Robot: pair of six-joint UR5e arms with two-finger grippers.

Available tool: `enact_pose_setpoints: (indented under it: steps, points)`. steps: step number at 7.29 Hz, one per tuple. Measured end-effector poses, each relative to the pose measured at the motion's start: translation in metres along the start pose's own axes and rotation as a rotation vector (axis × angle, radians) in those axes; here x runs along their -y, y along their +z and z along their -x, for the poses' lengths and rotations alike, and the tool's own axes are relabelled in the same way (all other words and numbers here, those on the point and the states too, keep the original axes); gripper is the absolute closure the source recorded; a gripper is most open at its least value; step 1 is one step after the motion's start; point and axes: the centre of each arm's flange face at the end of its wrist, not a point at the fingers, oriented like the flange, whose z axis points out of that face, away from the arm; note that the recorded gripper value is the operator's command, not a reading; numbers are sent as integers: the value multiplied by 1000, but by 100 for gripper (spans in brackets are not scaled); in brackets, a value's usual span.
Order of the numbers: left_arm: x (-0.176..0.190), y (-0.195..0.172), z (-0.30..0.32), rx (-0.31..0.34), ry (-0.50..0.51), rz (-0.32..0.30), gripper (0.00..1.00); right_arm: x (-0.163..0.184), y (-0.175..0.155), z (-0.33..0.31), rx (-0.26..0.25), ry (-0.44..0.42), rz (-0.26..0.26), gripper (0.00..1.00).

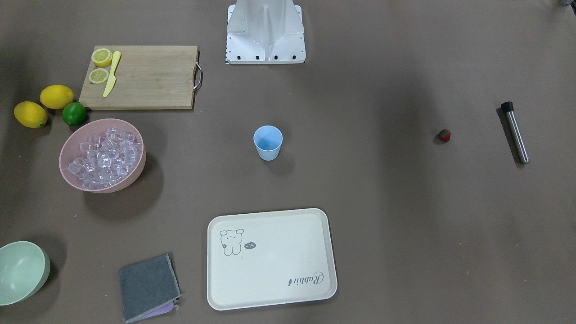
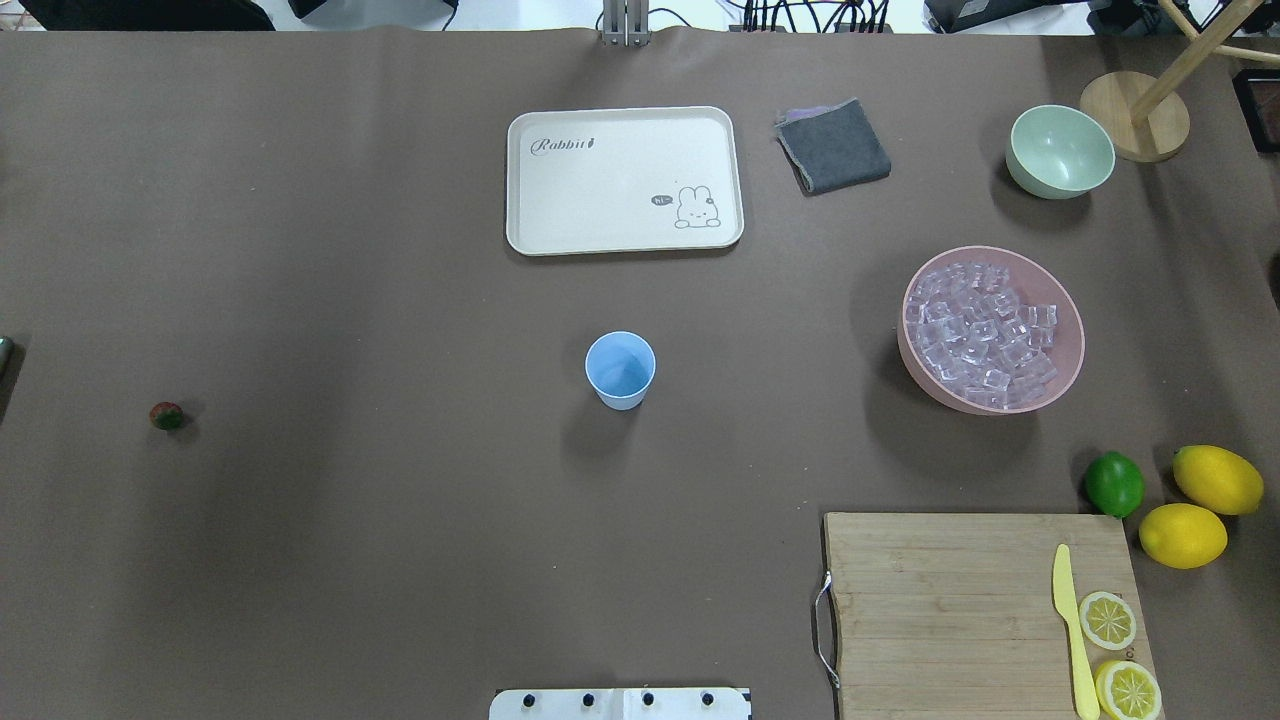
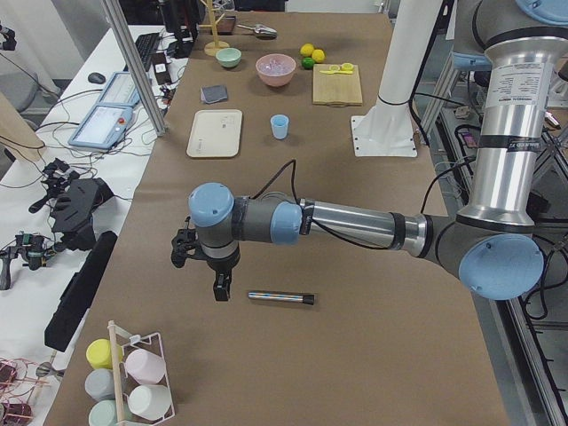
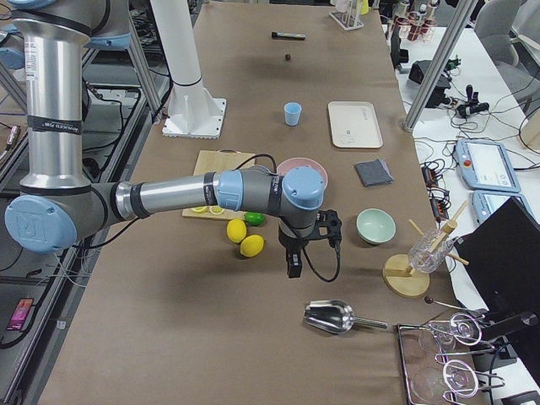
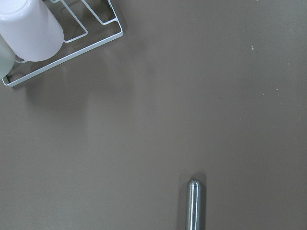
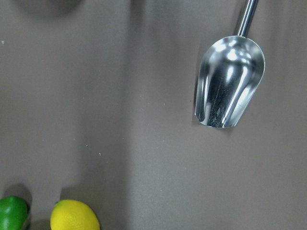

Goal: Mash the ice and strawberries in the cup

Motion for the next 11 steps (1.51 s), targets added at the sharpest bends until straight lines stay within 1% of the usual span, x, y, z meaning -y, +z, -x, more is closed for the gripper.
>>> enact_pose_setpoints:
  steps: [3, 5, 6, 8, 9, 10, 11]
  points:
    - [2, -2, -2, 0, 3, -3, 2, 8, -7, 6, 0, -11, -15, 0]
    - [4, -5, -5, 1, 8, -9, 2, 16, -13, 13, -15, -36, -25, 0]
    - [6, -7, -7, 1, 11, -13, 2, 18, -18, 18, -25, -64, -38, 0]
    - [11, -11, -11, 2, 19, -21, 2, 19, -28, 29, -33, -165, -84, 0]
    - [14, -13, -13, 3, 22, -25, 2, 18, -29, 30, -34, -197, -96, 0]
    - [17, -15, -15, 3, 25, -28, 2, 20, -25, 29, -33, -185, -96, 0]
    - [18, -16, -16, 3, 27, -30, 2, 22, -19, 25, -31, -134, -85, 0]
